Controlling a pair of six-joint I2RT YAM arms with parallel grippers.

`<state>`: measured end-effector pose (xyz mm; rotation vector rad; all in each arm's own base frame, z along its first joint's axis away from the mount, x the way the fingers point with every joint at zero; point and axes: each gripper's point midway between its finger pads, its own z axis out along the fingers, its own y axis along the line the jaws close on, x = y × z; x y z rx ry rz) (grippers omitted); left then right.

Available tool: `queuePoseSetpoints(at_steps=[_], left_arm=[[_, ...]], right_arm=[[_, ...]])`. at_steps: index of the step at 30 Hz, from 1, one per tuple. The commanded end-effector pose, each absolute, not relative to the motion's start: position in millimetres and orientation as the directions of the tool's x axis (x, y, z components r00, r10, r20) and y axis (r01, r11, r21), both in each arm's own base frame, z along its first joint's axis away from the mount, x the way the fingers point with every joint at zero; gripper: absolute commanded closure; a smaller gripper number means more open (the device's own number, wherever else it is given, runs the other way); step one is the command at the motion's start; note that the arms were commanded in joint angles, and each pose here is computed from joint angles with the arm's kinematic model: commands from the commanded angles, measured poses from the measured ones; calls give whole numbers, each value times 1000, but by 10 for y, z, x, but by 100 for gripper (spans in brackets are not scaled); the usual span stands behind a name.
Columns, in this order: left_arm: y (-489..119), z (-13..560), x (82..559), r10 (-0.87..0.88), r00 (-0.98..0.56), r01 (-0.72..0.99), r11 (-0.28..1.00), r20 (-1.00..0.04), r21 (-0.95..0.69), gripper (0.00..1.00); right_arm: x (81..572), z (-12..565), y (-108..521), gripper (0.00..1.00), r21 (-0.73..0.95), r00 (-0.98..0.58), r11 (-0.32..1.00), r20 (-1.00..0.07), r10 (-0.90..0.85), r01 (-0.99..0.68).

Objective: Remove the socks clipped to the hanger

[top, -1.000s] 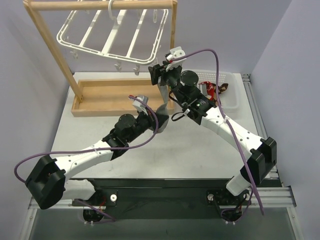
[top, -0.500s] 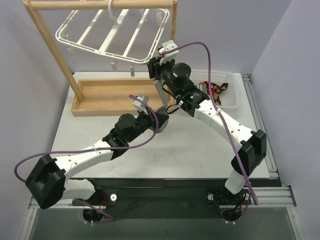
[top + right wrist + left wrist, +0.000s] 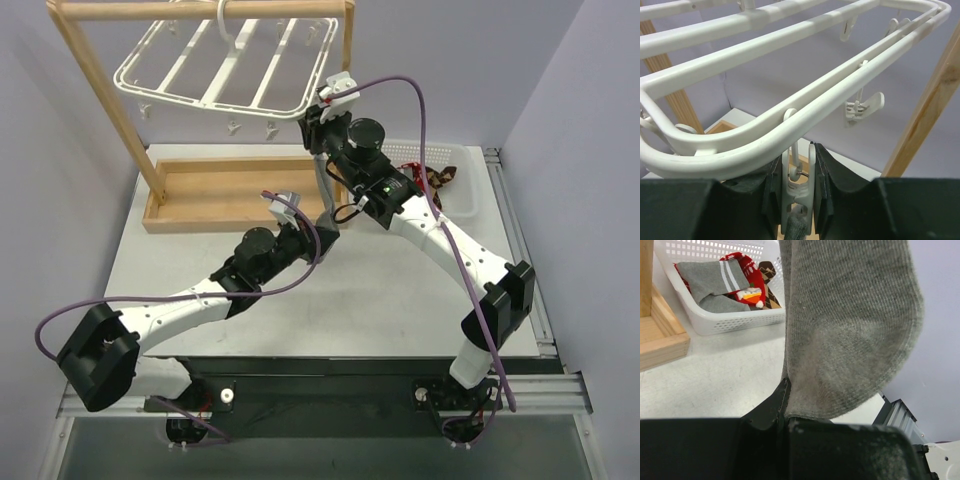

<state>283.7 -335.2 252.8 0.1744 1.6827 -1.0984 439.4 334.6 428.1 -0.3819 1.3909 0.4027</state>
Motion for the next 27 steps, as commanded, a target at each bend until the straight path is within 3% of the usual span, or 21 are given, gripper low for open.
queuePoseSetpoints(at_steps=[1, 10, 19, 21, 22, 24, 27], left_arm=[[-3400, 2421, 2821, -374, -441, 591, 564, -816, -577, 100], [-3443, 2142, 2691, -357, -526, 559, 540, -772, -630, 100], [-3427, 2370, 2601, -381, -500, 590, 508, -778, -628, 100], [-3420, 2445, 2589, -380, -494, 600, 502, -782, -623, 100], [-3407, 2558, 2574, -393, -479, 613, 490, -785, -620, 100], [-3385, 2629, 2544, -398, -473, 620, 483, -786, -618, 100], [-3317, 2774, 2511, -419, -455, 628, 475, -786, -616, 100]], right_arm=[[4350, 4636, 3305, 100, 18, 191, 868, -973, 129, -497], [4390, 4504, 3323, 100, 18, 172, 860, -977, 122, -509], [4422, 4446, 3271, 100, 22, 126, 854, -987, 102, -520], [4400, 4311, 3265, 84, 43, 77, 856, -992, 96, -515], [4377, 4312, 3228, 65, 49, 73, 859, -992, 100, -510], [4343, 4103, 3208, 46, 57, 37, 859, -995, 89, -510], [4245, 3953, 3137, 31, 76, 0, 859, -996, 88, -507]])
